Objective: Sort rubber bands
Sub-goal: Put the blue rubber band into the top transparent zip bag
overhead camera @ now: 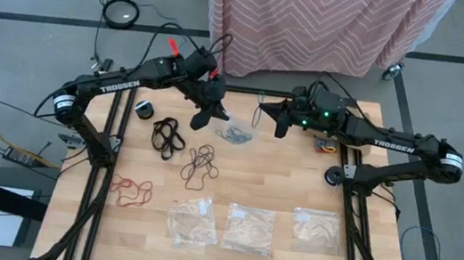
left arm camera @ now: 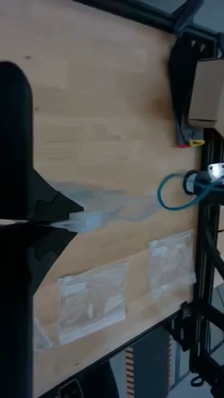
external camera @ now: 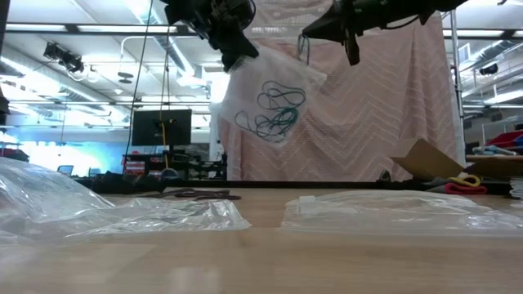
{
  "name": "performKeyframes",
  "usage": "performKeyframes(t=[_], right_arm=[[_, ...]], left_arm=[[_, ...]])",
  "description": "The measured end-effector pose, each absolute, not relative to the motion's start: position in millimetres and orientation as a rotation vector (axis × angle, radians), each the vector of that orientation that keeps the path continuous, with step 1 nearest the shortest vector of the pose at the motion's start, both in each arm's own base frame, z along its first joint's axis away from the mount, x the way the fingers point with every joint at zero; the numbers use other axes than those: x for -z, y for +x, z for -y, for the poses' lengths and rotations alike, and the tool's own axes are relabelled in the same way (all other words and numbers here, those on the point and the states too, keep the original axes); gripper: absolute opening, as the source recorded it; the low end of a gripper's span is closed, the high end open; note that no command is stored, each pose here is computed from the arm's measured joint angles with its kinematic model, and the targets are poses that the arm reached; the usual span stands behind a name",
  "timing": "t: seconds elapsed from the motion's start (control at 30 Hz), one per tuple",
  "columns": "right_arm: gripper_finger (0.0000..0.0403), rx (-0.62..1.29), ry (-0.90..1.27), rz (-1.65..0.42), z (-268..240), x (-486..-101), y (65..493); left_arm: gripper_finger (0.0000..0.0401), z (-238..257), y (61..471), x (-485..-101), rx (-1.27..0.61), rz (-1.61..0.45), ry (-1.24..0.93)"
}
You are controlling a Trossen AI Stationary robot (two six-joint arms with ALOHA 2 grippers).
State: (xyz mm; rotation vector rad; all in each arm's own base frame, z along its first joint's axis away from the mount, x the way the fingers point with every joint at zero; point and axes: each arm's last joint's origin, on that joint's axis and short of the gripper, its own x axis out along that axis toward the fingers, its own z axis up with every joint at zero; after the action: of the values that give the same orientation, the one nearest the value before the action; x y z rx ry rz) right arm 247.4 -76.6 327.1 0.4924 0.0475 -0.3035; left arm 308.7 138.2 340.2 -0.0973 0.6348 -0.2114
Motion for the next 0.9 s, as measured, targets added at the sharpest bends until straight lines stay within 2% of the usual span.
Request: performKeyframes(t=[0.33,0.9], right_arm=[[0.0,0.311,0.481,-0.003,76.7,-331.4,247.6],[0.0,0.342,0.478,-0.023,77.3,-329.1,247.2]], left_arm=[[0.0,-138.8,320.8,-331.9,0.204,-0.632,-0.127],[0.0,-141.5,328.5,-338.5,0.144,-0.552,-0.114]])
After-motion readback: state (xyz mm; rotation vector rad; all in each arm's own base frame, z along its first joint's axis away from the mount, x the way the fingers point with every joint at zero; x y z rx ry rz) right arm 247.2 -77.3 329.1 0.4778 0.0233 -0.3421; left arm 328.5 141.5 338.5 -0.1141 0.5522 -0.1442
